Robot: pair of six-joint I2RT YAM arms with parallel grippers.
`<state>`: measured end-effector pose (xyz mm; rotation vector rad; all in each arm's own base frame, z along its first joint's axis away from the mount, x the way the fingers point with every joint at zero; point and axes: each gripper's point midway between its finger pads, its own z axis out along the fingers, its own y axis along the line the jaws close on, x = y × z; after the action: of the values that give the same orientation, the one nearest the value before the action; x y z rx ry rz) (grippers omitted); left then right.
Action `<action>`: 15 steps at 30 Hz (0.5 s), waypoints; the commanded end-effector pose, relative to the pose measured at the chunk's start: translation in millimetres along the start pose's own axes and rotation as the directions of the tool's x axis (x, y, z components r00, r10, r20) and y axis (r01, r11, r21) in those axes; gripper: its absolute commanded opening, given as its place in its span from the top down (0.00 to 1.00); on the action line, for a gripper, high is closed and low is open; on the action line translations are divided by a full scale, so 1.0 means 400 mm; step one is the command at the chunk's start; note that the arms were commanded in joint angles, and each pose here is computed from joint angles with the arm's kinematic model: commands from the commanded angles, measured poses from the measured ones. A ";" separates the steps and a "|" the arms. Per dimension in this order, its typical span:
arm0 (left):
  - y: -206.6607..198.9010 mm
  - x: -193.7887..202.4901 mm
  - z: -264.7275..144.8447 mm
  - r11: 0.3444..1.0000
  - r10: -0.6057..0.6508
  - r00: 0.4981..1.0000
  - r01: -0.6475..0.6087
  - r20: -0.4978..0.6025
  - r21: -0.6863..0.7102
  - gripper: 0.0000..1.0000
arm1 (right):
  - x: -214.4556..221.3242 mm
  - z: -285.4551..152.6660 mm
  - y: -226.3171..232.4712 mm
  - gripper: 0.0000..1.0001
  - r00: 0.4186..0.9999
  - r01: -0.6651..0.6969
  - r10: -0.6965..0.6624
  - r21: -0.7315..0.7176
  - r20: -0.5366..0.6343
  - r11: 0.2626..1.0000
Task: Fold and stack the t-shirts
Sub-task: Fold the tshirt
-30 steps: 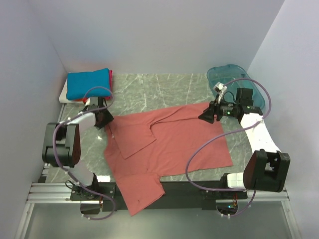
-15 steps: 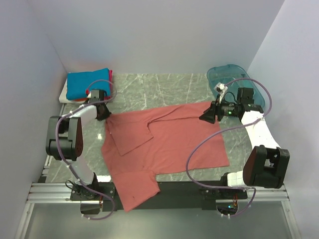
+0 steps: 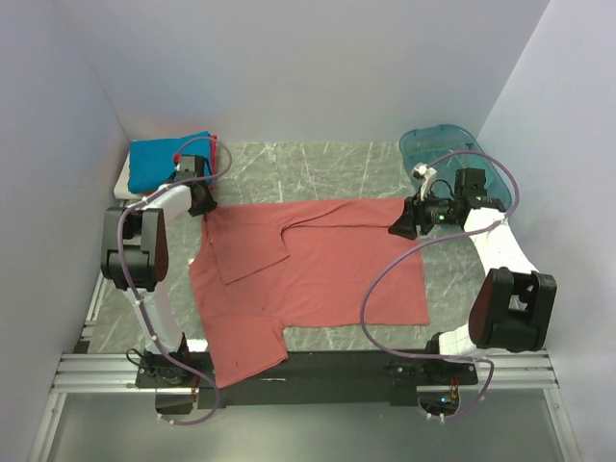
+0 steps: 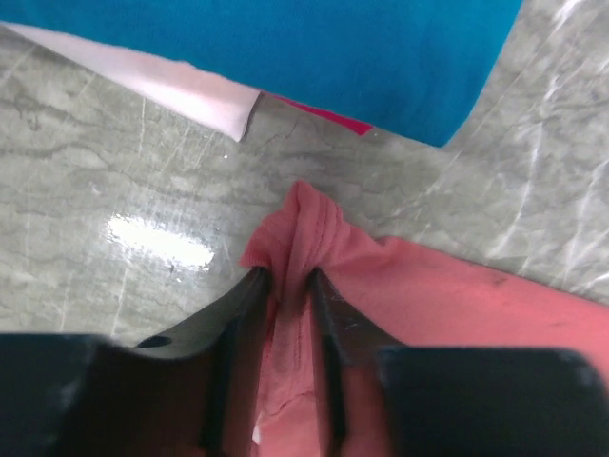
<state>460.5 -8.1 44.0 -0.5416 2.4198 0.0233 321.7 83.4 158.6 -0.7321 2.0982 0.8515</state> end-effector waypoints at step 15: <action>0.015 -0.184 -0.476 0.975 -0.141 0.924 0.068 0.354 0.211 0.00 | 0.151 -0.049 -0.104 0.38 0.915 0.287 -0.240 0.107 -0.324 0.952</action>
<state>426.8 -4.5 210.3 -0.5166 2.0775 -0.0885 319.8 41.6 116.0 -0.9616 2.2199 0.5274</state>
